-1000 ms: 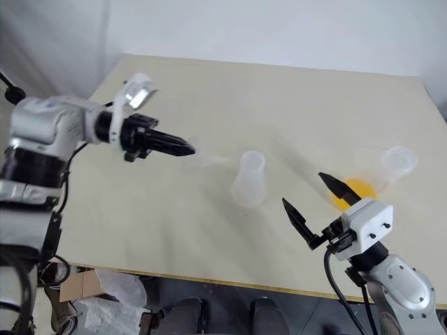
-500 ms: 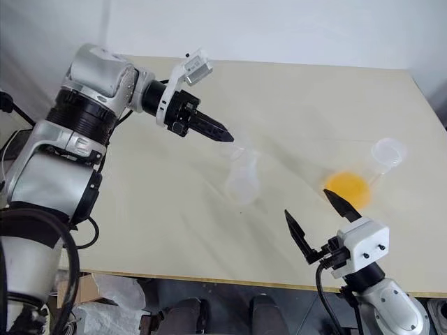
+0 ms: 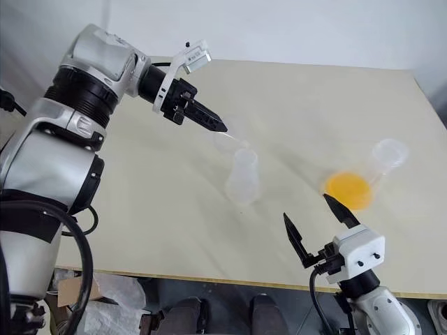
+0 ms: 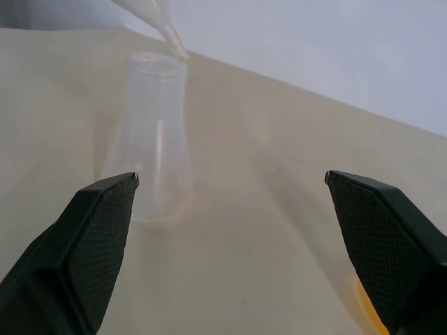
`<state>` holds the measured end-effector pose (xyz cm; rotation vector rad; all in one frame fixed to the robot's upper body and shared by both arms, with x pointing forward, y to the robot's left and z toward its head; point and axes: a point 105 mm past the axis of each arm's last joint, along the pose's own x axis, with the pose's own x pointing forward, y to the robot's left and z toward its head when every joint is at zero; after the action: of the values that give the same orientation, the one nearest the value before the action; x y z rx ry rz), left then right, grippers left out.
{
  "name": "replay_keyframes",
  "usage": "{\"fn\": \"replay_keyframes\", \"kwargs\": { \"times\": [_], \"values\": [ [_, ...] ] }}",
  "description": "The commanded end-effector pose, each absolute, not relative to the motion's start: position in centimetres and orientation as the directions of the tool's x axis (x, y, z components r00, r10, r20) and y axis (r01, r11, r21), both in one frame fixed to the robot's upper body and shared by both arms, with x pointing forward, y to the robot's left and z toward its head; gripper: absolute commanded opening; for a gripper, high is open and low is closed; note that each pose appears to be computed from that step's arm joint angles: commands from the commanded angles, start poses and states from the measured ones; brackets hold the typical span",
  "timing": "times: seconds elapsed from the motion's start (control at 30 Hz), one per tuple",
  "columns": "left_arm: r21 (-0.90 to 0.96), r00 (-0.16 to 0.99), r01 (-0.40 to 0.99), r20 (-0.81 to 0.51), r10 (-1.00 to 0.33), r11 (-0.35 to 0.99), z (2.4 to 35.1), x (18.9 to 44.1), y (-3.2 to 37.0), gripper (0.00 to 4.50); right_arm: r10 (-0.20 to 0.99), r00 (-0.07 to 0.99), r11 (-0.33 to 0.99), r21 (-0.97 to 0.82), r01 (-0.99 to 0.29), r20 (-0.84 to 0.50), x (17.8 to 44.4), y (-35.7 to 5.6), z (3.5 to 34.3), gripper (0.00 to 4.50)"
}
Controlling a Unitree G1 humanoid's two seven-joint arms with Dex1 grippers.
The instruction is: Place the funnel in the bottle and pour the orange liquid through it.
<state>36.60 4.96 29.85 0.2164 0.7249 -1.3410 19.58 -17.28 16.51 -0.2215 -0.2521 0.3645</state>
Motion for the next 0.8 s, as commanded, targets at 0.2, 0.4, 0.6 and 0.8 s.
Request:
{"fn": "replay_keyframes", "kwargs": {
  "times": [0.2, 0.4, 0.6, 0.8],
  "values": [
    [-0.311, -0.084, 0.943, -0.563, -0.822, 0.116, 31.8, 34.3, 4.1, 0.05, 0.357, 0.9, 0.917, -0.28, -0.286, 0.249, 19.0, -17.6, 17.7, 4.5],
    [-0.267, -0.064, 0.959, -0.524, -0.849, 0.093, 33.6, 34.3, 4.3, 0.05, 0.358, 0.9, 0.919, -0.266, -0.292, 0.25, 19.2, -17.3, 17.4, 4.5],
    [-0.274, -0.098, 0.96, -0.522, -0.848, 0.058, 33.6, 33.6, 4.5, 0.05, 0.363, 0.897, 0.918, -0.263, -0.297, 0.253, 19.4, -17.1, 17.4, 4.5],
    [-0.292, -0.075, 0.95, -0.564, -0.822, 0.114, 32.3, 34.3, 5.2, 0.05, 0.366, 0.895, 0.917, -0.264, -0.3, 0.255, 19.6, -17.1, 17.4, 4.5]
  ]
}}
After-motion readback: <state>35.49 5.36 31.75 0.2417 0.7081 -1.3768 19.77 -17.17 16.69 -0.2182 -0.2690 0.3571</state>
